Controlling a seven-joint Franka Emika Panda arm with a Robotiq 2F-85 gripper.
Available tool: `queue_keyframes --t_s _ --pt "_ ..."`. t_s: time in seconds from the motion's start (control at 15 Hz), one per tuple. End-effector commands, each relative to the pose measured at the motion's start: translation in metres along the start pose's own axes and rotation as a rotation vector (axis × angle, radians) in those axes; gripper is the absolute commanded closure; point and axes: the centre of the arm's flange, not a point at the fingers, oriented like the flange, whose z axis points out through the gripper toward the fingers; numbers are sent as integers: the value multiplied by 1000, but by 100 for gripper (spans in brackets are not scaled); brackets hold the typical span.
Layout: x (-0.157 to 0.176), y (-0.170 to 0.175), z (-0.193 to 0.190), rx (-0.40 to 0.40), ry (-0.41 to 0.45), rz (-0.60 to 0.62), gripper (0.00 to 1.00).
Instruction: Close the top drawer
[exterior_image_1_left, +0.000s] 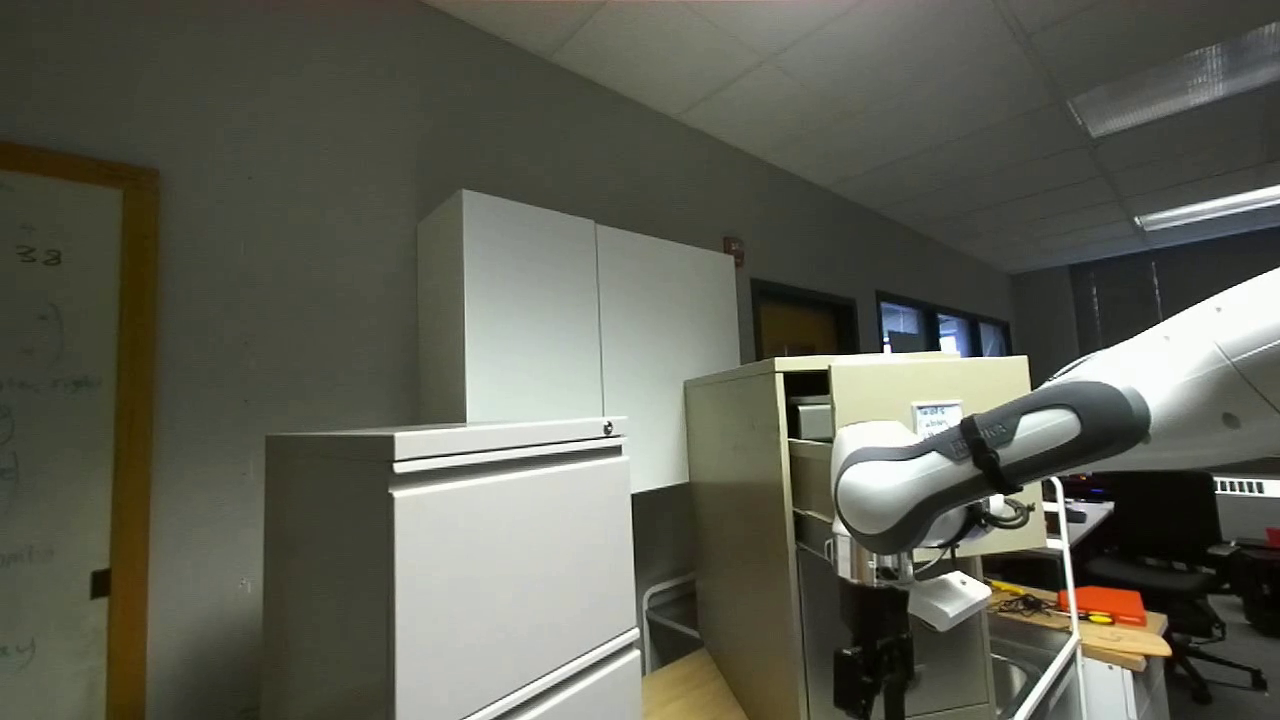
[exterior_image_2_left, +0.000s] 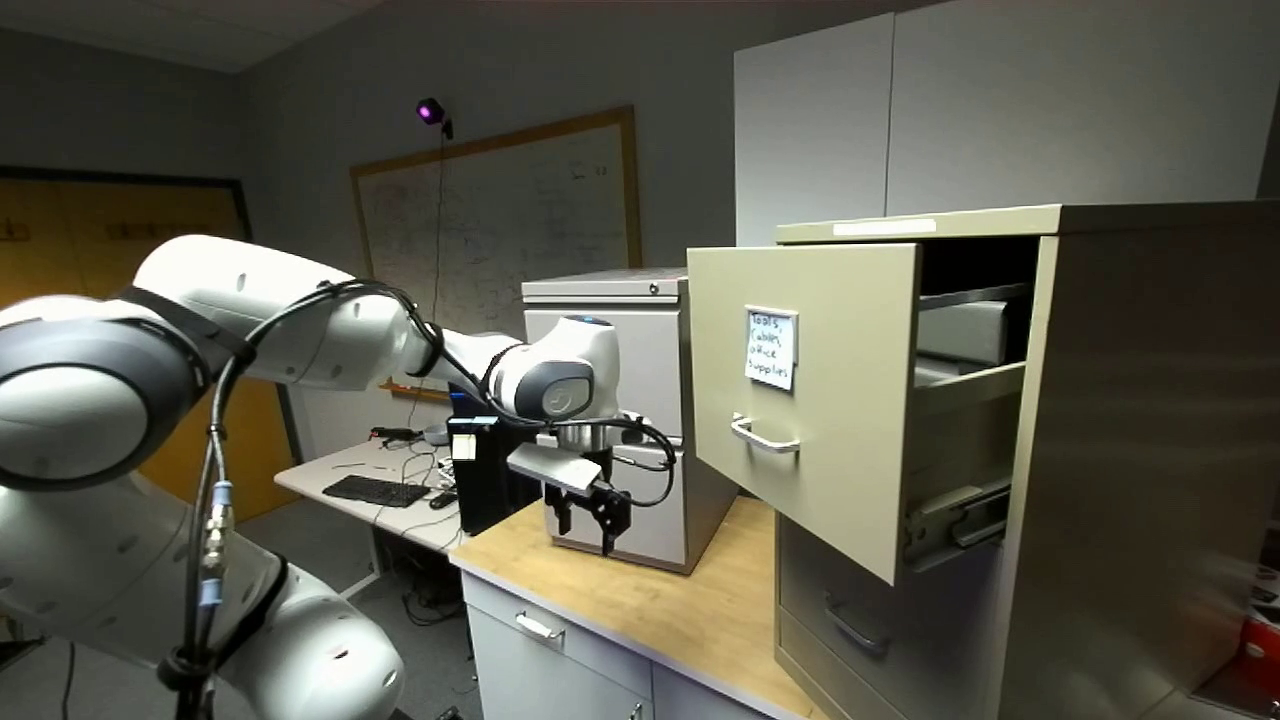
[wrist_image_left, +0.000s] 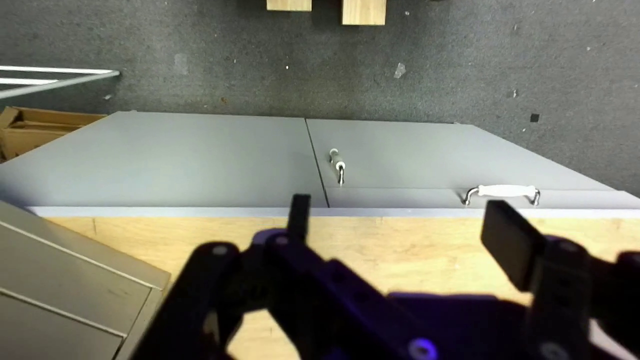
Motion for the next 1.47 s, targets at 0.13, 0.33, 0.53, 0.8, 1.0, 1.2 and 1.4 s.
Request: queue_keyframes --t_s 0.13,0.33,0.53,0.8,1.0,1.2,1.4 --pt "-10 -24 -39 -88 156 13 57" --pt "-14 -34 -61 -161 296 7 80" --pt "-23 -39 -85 -232 440 22 100" --pt "-39 -32 -116 -309 614 93 100" --pt "-59 -16 -135 -330 707 177 100" --pt "-79 0 -149 -337 767 247 100" --pt "-100 15 -163 -324 824 307 100"
